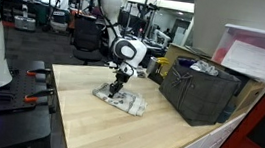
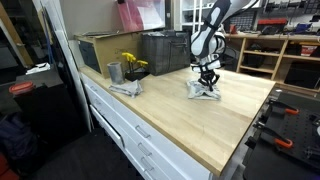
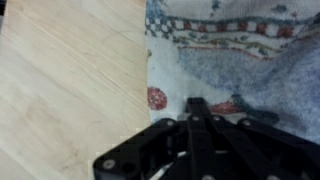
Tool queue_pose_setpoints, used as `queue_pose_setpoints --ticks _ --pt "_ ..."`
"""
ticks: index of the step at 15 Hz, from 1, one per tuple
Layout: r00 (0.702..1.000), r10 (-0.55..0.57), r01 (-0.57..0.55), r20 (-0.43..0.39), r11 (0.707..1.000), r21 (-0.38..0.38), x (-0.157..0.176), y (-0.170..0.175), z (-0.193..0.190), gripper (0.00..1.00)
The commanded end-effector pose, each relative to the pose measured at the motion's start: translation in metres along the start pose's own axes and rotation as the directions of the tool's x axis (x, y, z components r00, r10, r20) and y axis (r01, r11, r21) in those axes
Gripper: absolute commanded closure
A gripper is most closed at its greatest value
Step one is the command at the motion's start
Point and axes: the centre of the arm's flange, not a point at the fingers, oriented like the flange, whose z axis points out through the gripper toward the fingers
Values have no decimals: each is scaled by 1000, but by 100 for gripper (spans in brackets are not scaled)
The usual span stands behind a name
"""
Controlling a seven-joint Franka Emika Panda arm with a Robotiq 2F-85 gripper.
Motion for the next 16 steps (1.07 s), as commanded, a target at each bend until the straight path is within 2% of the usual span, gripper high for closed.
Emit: queue_pose_setpoints --ticks 1,5,10,16 --pt "1000 -4 5 15 999 -39 -12 43 21 100" --pt "1000 -25 24 -9 999 -26 -16 43 16 100" --pt "990 -138 138 -10 990 3 -22 36 11 100" --pt "949 -316 313 13 945 99 -28 -10 7 100"
